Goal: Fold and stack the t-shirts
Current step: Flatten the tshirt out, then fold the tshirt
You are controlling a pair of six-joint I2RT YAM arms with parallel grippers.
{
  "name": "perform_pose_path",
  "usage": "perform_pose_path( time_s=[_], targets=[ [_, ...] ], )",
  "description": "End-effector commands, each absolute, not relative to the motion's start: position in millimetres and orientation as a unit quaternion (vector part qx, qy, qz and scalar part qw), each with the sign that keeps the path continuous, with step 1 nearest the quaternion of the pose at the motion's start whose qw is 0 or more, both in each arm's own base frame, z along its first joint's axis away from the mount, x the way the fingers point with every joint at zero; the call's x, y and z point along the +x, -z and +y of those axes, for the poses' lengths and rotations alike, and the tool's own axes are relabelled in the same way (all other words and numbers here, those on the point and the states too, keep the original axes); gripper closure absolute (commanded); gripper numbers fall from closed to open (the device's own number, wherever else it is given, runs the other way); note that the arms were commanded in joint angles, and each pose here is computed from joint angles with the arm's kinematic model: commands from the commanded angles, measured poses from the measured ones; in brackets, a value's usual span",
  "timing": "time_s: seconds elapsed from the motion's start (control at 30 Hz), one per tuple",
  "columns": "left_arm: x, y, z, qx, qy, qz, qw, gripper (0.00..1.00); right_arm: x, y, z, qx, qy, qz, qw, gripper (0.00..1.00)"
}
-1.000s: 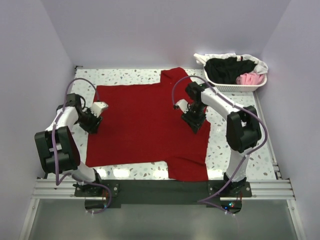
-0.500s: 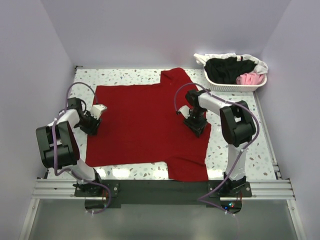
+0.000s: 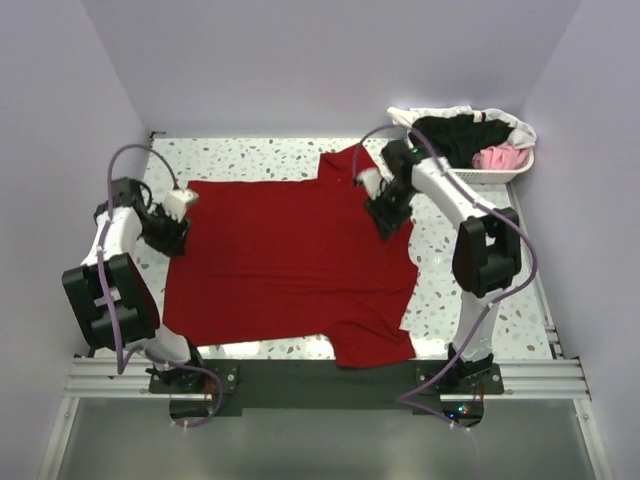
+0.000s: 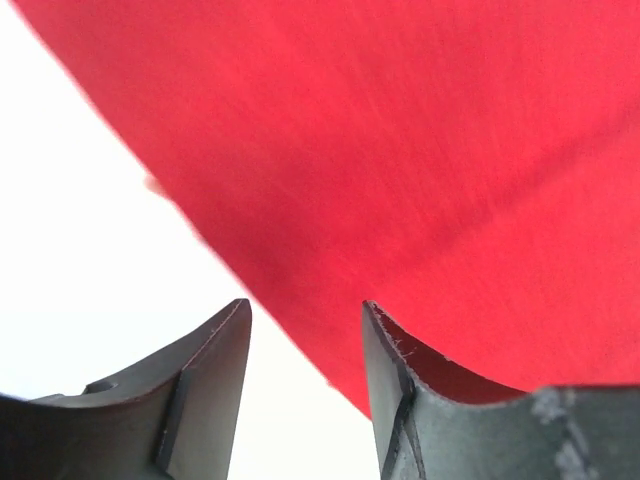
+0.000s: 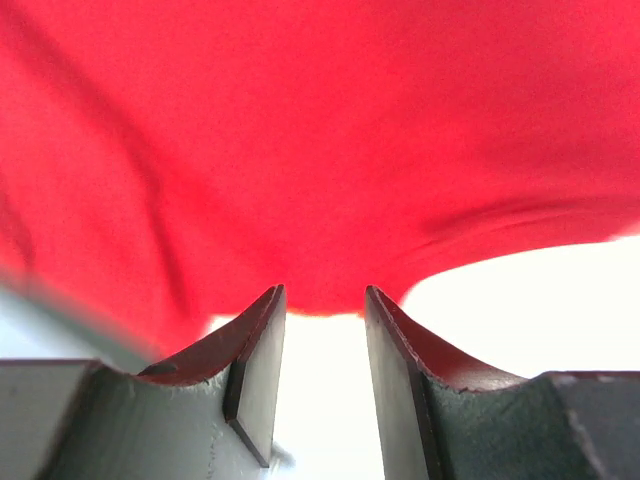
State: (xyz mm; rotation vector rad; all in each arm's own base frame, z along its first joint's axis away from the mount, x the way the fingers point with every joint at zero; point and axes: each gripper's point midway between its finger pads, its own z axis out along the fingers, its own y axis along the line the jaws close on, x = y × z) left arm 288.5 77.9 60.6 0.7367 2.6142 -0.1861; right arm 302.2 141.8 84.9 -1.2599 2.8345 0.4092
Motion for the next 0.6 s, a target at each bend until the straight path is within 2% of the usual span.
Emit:
perform_pose_path(
  time_s=[0.0,0.07,0.23,0.43,0.57],
  targets=[
    [361.8,-134.6,74.2,0.262,0.078,0.898,0.345,0.46,387.8,-133.8,140.7,-0.315,-0.132,0.929,0.143,0.58],
    [395.2,-162.3,81.5,0.244,0.062,0.882,0.397,0.45,432.8,-138.1,140.7,-0.288,-0.117,0.931,0.191,0.58],
    [445.7,-174.9,96.7,0.204,0.054,0.87,0.445,0.44,514.1,-139.6,139.6,-0.203,-0.073,0.932,0.29,0.6],
    [481.3,-170.8,105.8,0.178,0.061,0.864,0.467,0.44,573.0,-122.5,146.5,-0.153,-0.064,0.919,0.358,0.61],
    [495.3,-161.4,112.6,0.17,0.06,0.865,0.468,0.43,596.6,-107.8,150.1,-0.139,-0.06,0.914,0.376,0.59]
  ],
)
